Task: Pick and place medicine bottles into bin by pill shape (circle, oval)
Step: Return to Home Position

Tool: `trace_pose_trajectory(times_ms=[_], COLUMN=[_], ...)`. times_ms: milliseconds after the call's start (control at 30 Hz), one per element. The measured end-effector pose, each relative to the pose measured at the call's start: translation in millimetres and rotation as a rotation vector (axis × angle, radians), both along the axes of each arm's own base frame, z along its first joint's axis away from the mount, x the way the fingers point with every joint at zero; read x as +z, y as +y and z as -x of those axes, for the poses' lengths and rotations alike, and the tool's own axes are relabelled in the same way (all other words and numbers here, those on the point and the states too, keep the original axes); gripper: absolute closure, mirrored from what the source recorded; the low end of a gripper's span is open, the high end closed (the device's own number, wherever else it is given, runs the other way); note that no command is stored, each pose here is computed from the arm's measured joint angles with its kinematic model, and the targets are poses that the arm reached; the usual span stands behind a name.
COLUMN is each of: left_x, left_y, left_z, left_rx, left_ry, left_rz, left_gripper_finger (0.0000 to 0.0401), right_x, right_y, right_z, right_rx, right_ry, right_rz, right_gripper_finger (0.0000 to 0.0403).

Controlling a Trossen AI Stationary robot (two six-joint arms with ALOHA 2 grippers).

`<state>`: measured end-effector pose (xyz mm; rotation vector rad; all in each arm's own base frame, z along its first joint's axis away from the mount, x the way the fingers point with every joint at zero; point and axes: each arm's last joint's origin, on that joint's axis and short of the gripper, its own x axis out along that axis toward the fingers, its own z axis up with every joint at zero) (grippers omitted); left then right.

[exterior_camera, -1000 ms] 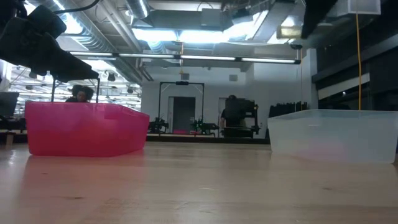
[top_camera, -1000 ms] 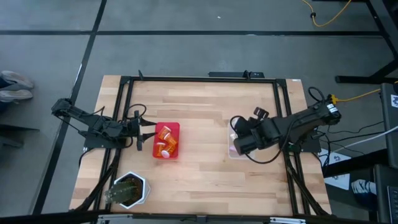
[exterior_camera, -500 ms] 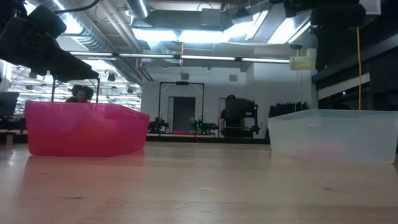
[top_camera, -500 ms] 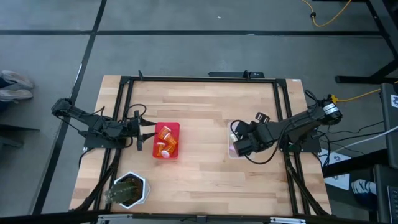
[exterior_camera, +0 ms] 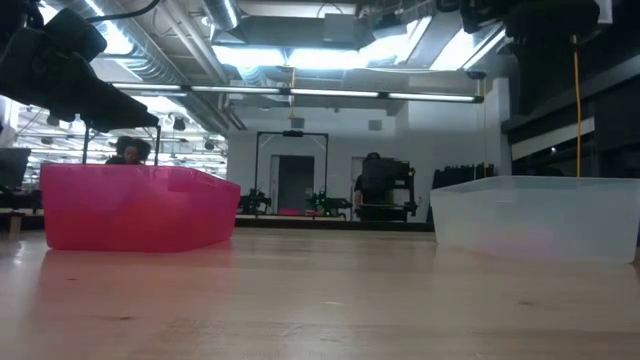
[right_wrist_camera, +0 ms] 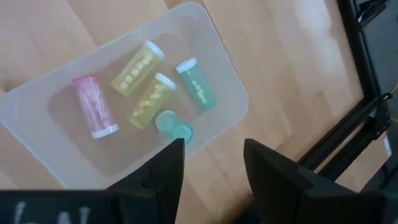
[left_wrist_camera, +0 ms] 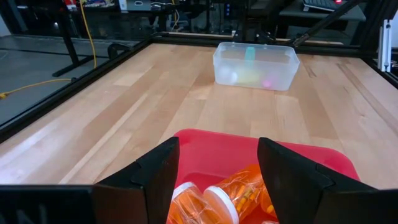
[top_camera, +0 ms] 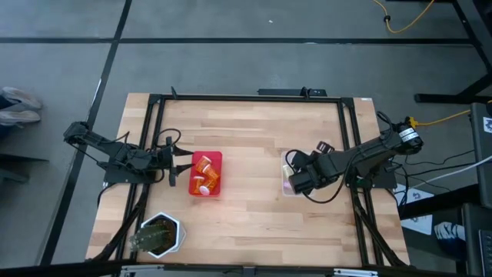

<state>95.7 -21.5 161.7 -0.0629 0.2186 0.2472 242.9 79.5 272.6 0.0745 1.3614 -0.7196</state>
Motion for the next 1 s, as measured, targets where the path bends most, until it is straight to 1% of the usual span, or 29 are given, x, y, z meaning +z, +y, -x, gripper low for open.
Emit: trace_pose_trajectory(times_ms=[167,400,500,567,667,833,1000], left_x=[0,0,0,0,0,0,0], left_y=[0,0,0,0,0,0,0], left_z=[0,0,0,0,0,0,0], left_rx=[0.0,0.0,0.0,0.0,0.0,0.0,0.0], left_ry=[0.0,0.0,0.0,0.0,0.0,0.0,0.0], left_rz=[0.0,0.0,0.0,0.0,0.0,0.0,0.0], left_gripper_finger=[0.0189,0.0189,0.0189,0.0189,0.0189,0.0189,0.0189], right_x=[0,0,-1,-1,0,6,18], right_y=[1,1,2,3,7,17,26], right_z=[-1,-3,-6,-9,-20,-45,-67], right_rx=[-0.044,-0.019,-0.009,0.042,0.154,0.396,0.607], right_ry=[-0.033,-0.037,-0.066,-0.077,-0.145,-0.335,-0.528], right_rz=[-0.013,-0.011,-0.022,-0.028,-0.04,-0.064,-0.15], right_gripper_finger=[0.0236,0.0236,0.0236,0.0236,0.0236,0.0236,0.0236])
